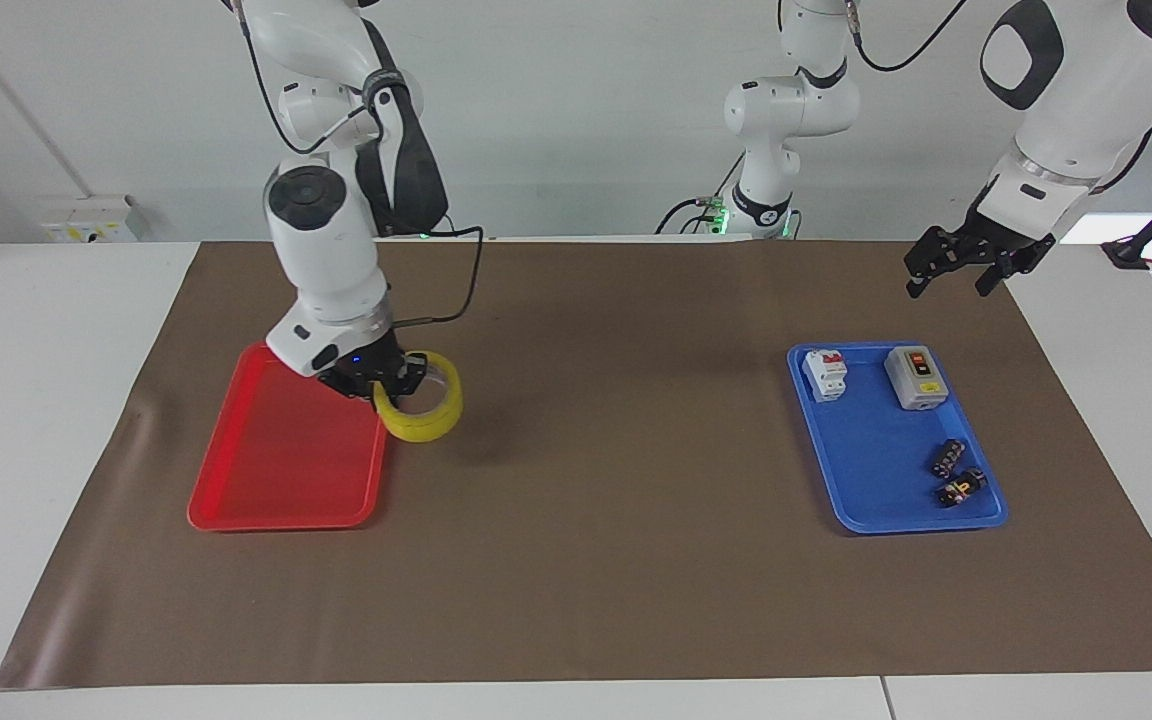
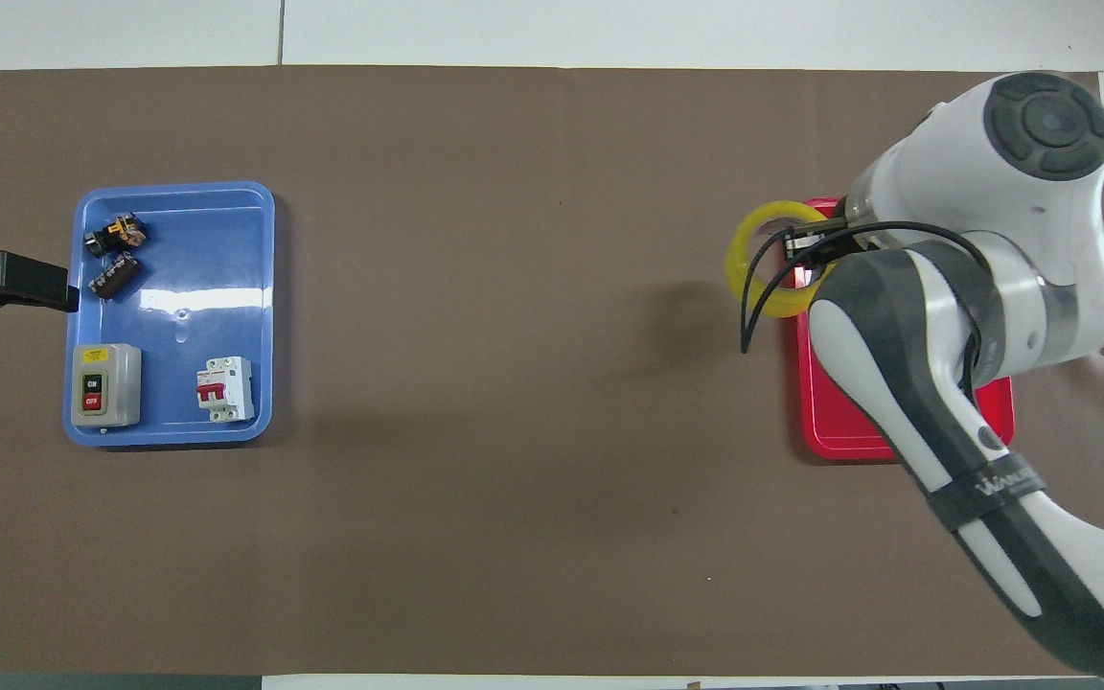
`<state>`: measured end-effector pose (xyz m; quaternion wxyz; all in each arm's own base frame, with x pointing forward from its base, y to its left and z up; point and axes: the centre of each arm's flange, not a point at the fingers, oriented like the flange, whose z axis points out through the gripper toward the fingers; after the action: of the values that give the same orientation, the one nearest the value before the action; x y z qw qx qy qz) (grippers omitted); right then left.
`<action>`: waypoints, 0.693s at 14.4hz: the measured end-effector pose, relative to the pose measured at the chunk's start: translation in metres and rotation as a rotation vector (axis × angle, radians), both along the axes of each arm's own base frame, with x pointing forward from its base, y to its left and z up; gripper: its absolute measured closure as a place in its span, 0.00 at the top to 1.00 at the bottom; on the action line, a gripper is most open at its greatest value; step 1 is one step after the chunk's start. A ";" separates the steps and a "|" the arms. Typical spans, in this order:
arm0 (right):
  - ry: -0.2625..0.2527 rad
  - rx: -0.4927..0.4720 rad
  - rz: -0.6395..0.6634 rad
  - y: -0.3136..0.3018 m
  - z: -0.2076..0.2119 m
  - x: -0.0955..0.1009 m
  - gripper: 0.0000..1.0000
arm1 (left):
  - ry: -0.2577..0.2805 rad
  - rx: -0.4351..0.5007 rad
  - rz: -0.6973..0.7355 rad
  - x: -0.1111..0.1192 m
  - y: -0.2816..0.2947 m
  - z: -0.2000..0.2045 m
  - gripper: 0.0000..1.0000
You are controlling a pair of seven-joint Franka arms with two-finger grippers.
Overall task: Place and move tape with both arms
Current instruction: 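Carry the tape with the right gripper into the red tray, then lower the tape into the red tray, open and withdraw the right gripper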
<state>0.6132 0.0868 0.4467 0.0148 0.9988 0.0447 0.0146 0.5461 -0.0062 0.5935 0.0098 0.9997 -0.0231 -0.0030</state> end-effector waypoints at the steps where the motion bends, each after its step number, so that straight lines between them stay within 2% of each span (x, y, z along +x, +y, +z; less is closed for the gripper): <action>1: 0.009 -0.003 0.019 -0.027 -0.007 0.002 0.21 | 0.000 0.000 0.000 0.000 0.000 0.000 1.00; 4: 0.003 -0.006 0.058 -0.090 -0.039 -0.004 0.21 | 0.000 0.000 0.000 0.000 0.000 0.000 1.00; 8: -0.037 -0.016 0.100 -0.145 -0.090 -0.031 0.21 | 0.000 0.000 0.000 0.000 0.000 0.000 1.00; 10: -0.046 -0.019 0.099 -0.161 -0.102 -0.038 0.21 | 0.000 0.000 0.000 0.000 0.000 0.000 1.00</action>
<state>0.5751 -0.0746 0.3443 0.0244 0.9946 0.0937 0.0380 0.5461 -0.0061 0.5935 0.0098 0.9997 -0.0231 -0.0030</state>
